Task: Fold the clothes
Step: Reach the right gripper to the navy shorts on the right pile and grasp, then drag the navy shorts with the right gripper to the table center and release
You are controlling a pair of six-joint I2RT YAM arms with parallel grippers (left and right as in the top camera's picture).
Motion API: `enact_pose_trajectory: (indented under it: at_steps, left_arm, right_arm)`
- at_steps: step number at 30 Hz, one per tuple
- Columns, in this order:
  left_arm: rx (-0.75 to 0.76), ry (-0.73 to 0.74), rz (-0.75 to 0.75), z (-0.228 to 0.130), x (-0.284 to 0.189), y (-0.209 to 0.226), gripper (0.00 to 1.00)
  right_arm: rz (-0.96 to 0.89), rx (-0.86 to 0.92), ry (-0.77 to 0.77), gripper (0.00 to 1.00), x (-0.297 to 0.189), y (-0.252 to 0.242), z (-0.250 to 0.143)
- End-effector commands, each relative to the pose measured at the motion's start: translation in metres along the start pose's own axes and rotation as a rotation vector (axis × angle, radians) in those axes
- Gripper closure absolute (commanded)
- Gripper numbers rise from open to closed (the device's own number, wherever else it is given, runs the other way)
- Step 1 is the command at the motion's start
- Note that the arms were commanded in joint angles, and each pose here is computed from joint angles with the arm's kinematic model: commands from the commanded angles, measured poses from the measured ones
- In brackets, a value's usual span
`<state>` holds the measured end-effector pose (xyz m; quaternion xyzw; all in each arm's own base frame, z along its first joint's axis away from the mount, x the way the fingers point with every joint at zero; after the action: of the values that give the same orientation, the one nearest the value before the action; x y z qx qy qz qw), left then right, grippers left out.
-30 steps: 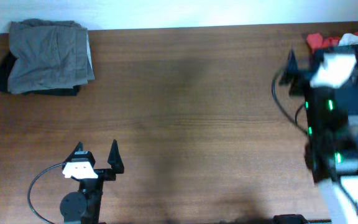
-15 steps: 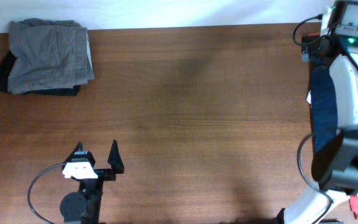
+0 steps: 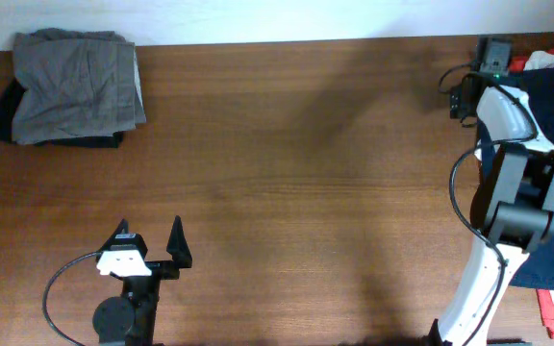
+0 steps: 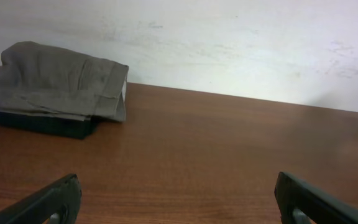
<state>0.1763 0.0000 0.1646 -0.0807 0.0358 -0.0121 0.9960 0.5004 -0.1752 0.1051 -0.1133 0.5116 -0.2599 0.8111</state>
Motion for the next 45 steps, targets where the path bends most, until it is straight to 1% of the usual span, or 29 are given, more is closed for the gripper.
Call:
enact_pose_trajectory:
  at_steps: [1, 5, 8, 12, 13, 14, 15, 17, 18, 19, 20, 21, 22, 24, 27, 30, 32, 33, 35, 36, 37, 38, 40, 42, 43, 44, 45]
  left_arm:
    - [-0.006, 0.004, -0.001, -0.002, 0.0, 0.0, 0.01]
    - [-0.006, 0.004, -0.001, -0.002, 0.0, 0.0, 0.01]
    - [-0.006, 0.003, -0.001, -0.001, 0.0, 0.0, 0.01]
    - [-0.006, 0.004, -0.001, -0.002, 0.0, 0.0, 0.01]
    - [-0.006, 0.004, -0.001, -0.002, 0.0, 0.0, 0.01]
    - [-0.006, 0.004, -0.001, -0.002, 0.0, 0.0, 0.01]
    - [-0.006, 0.004, -0.001, -0.002, 0.0, 0.0, 0.01]
    - [-0.006, 0.004, -0.001, -0.002, 0.0, 0.0, 0.01]
    - [-0.006, 0.004, -0.001, -0.002, 0.0, 0.0, 0.01]
    - [-0.006, 0.004, -0.001, -0.002, 0.0, 0.0, 0.01]
    - [-0.006, 0.004, -0.001, -0.002, 0.0, 0.0, 0.01]
    - [-0.006, 0.004, -0.001, -0.002, 0.0, 0.0, 0.01]
    - [-0.006, 0.004, -0.001, -0.002, 0.0, 0.0, 0.01]
    - [-0.006, 0.004, -0.001, -0.002, 0.0, 0.0, 0.01]
    - [-0.006, 0.004, -0.001, -0.002, 0.0, 0.0, 0.01]
    - [-0.006, 0.004, -0.001, -0.002, 0.0, 0.0, 0.01]
    - [-0.006, 0.004, -0.001, -0.002, 0.0, 0.0, 0.01]
    - [-0.006, 0.004, -0.001, -0.002, 0.0, 0.0, 0.01]
    - [-0.006, 0.004, -0.001, -0.002, 0.0, 0.0, 0.01]
    - [-0.006, 0.004, -0.001, -0.002, 0.0, 0.0, 0.01]
    - [-0.006, 0.004, -0.001, -0.002, 0.0, 0.0, 0.01]
    - [-0.006, 0.004, -0.001, -0.002, 0.0, 0.0, 0.01]
    - [-0.006, 0.004, -0.001, -0.002, 0.0, 0.0, 0.01]
    - [-0.006, 0.004, -0.001, -0.002, 0.0, 0.0, 0.01]
    - [-0.006, 0.004, -0.001, -0.002, 0.0, 0.0, 0.01]
    - [-0.006, 0.004, -0.001, -0.002, 0.0, 0.0, 0.01]
    - [-0.006, 0.004, -0.001, -0.002, 0.0, 0.0, 0.01]
  right_arm:
    - [-0.093, 0.091, 0.03, 0.01, 0.024, -0.013, -0.009]
    - [-0.099, 0.118, 0.013, 0.01, 0.038, -0.017, -0.01]
    - [-0.036, 0.109, 0.023, 0.01, 0.048, -0.005, -0.015]
    - [-0.038, 0.104, 0.035, 0.0, 0.053, -0.003, -0.018]
    - [-0.048, 0.106, 0.037, 0.09, 0.053, -0.005, -0.019]
    - [-0.053, 0.109, 0.038, 0.35, 0.054, -0.007, -0.019]
    - [-0.054, 0.111, 0.036, 0.53, 0.054, -0.007, -0.019]
    - [-0.055, 0.116, 0.025, 0.53, 0.054, -0.008, -0.017]
    - [-0.056, 0.116, 0.025, 0.49, 0.054, -0.008, -0.017]
    - [-0.056, 0.116, 0.024, 0.64, 0.054, -0.008, -0.017]
    - [-0.06, 0.117, 0.024, 0.83, 0.054, -0.009, -0.016]
    - [-0.064, 0.119, 0.022, 0.93, 0.052, -0.01, -0.015]
    - [-0.082, 0.131, 0.019, 0.96, 0.05, -0.013, -0.014]
    - [-0.137, 0.189, -0.004, 0.96, 0.038, -0.026, -0.004]
    - [-0.144, 0.251, -0.034, 0.96, 0.003, -0.049, 0.025]
    - [-0.269, 0.338, -0.008, 0.96, -0.031, -0.079, 0.037]
    - [-0.267, 0.338, 0.006, 0.96, -0.053, -0.09, 0.044]
    - [-0.267, 0.375, 0.005, 0.96, -0.063, -0.095, 0.045]
    - [-0.237, 0.494, -0.023, 0.96, -0.101, -0.106, 0.051]
    - [-0.192, 0.494, -0.043, 0.96, -0.114, -0.102, 0.055]
    - [-0.136, 0.488, -0.07, 0.96, -0.132, -0.094, 0.06]
    - [-0.067, 0.462, -0.118, 0.96, -0.161, -0.075, 0.069]
    - [-0.006, 0.404, -0.18, 0.96, -0.2, -0.04, 0.077]
    - [0.075, 0.314, -0.235, 0.96, -0.24, 0.012, 0.08]
    - [0.105, 0.273, -0.246, 0.96, -0.253, 0.034, 0.078]
    - [0.169, 0.211, -0.249, 0.96, -0.27, 0.064, 0.072]
    - [0.301, 0.132, -0.248, 0.96, -0.292, 0.104, 0.063]
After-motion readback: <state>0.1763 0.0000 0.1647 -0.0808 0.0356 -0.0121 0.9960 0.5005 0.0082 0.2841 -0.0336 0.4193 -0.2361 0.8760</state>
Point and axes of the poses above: each gripper's point midway between its finger pads, its own x axis out along the fingers, its own y axis along the line the jaws close on, z = x × y, the point moved 7 cm from there along -x, back along the fingers
